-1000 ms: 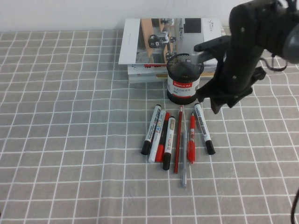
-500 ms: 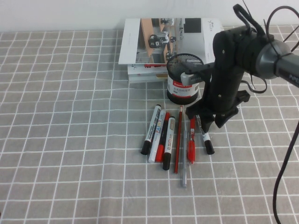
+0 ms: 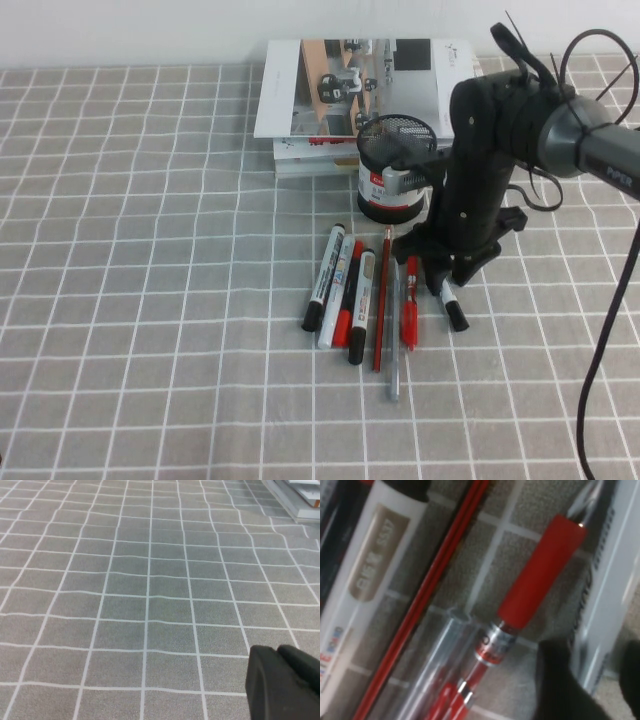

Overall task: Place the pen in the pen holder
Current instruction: Pick up the pen on the table, then place the pen onto the pen holder

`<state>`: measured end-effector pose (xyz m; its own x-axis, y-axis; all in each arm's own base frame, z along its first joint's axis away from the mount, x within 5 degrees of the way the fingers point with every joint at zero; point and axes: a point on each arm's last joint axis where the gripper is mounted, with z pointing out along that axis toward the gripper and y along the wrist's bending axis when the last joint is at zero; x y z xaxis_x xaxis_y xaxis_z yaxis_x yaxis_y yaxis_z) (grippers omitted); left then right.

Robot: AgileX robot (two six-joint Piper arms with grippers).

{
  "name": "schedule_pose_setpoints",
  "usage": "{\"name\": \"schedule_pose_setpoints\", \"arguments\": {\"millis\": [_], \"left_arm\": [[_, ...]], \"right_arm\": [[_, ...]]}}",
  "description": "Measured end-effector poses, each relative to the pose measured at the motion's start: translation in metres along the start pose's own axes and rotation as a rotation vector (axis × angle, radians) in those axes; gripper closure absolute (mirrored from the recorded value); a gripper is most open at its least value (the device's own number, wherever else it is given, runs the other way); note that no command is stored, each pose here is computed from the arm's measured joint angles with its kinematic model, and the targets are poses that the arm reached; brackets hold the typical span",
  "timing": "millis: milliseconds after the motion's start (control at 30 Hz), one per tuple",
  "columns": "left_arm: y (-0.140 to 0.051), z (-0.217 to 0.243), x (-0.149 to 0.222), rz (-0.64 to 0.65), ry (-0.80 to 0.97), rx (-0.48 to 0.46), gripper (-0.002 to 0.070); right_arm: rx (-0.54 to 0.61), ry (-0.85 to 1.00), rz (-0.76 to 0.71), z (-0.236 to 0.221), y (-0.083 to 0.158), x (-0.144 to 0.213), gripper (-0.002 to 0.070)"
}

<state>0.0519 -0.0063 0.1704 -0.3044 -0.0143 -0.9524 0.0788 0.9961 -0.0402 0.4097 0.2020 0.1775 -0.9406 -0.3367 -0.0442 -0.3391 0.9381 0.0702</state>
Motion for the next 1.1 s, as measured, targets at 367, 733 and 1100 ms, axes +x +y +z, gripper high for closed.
{"name": "schedule_pose_setpoints", "arguments": {"millis": [367,733,1100], "left_arm": [[0.000,0.000,0.000,0.000,0.000,0.000,0.0678],[0.000,0.000,0.000,0.000,0.000,0.000,0.0678],[0.000,0.000,0.000,0.000,0.000,0.000,0.0678]], "right_arm": [[0.036,-0.025,-0.029,-0.004,0.003,0.005,0.0575],[-0.062,-0.592,0.103,-0.062,-0.014,0.083,0.0575],[-0.126,-1.434,0.020,-0.107,-0.011,0.057,0.0575]]}}
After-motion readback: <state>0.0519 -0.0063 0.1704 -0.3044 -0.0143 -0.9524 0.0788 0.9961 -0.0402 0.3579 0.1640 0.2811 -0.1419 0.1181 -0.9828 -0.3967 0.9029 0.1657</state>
